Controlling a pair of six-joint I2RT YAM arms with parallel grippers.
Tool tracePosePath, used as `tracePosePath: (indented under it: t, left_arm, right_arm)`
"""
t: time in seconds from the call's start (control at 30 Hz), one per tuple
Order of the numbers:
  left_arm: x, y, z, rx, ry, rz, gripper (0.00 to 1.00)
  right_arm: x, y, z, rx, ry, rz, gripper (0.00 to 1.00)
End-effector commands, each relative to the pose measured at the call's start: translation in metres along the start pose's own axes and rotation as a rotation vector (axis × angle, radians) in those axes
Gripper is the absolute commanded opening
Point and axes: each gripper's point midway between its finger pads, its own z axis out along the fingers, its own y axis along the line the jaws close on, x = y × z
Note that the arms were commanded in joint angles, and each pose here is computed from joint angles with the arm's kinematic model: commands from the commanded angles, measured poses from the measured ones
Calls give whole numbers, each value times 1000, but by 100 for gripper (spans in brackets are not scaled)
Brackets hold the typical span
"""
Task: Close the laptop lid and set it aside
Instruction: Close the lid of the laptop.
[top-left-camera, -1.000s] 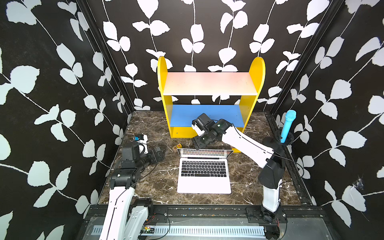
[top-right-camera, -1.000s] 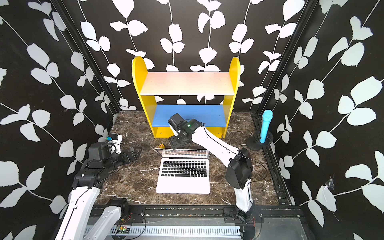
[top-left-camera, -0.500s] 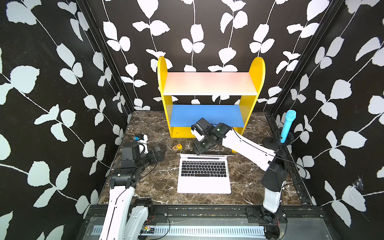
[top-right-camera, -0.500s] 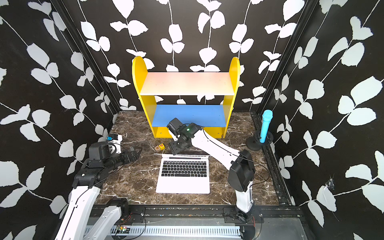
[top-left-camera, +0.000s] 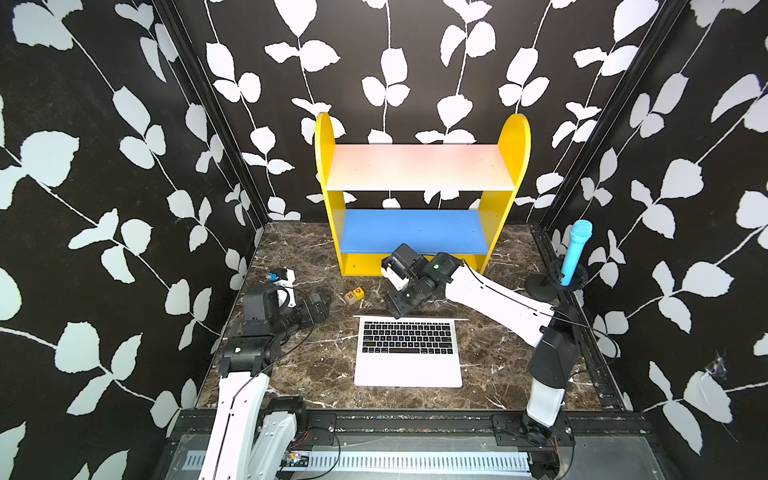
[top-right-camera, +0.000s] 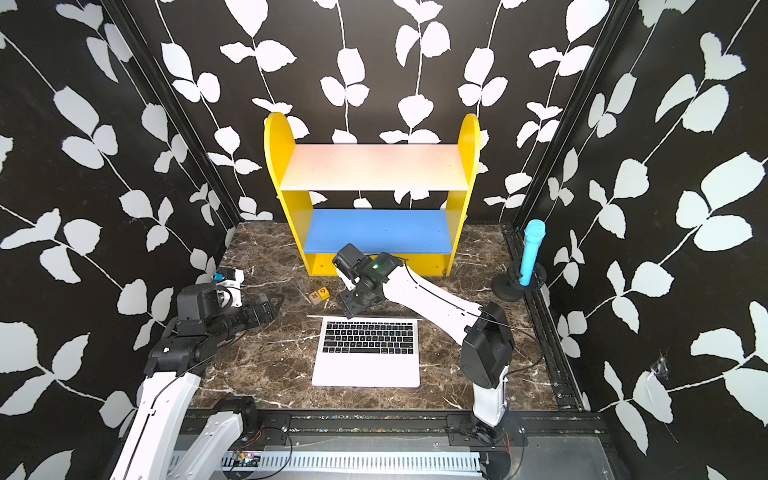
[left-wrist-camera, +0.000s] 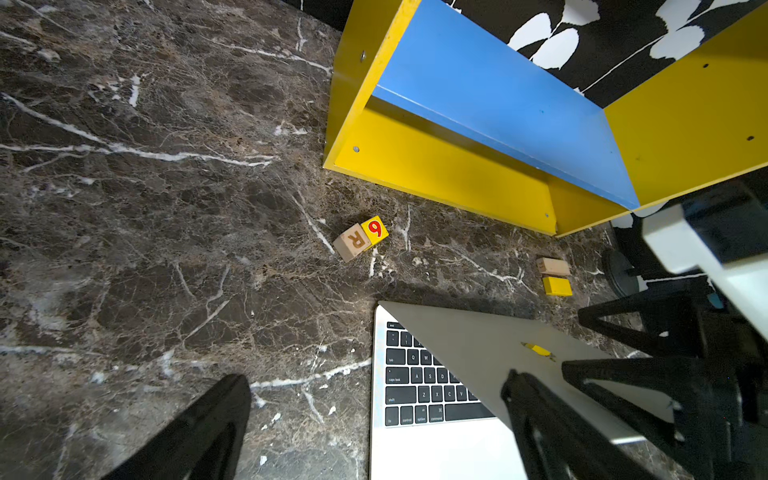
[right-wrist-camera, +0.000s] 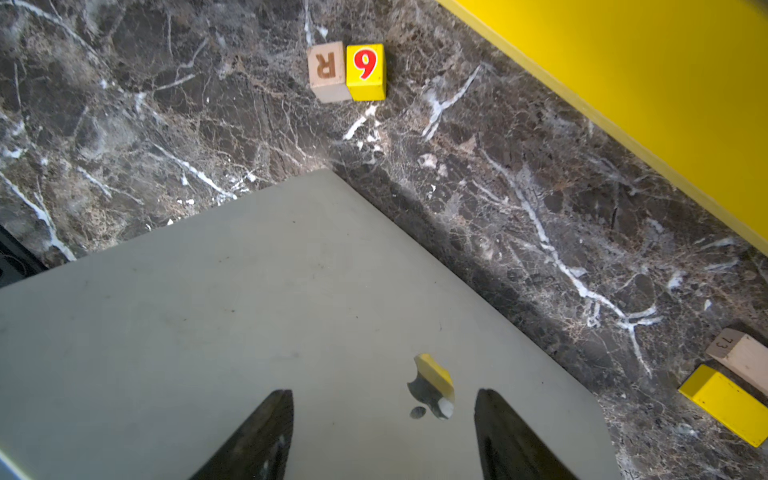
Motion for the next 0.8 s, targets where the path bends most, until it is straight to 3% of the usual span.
tracePosePath:
  t: [0.0, 0.77]
  left_arm:
    - [3, 0, 0, 8, 0, 5, 98]
    - [3, 1, 1, 9, 3, 3, 98]
  right_arm:
    - [9, 10, -9, -22, 4, -25, 71]
    - [35, 22, 16, -50, 85, -52, 71]
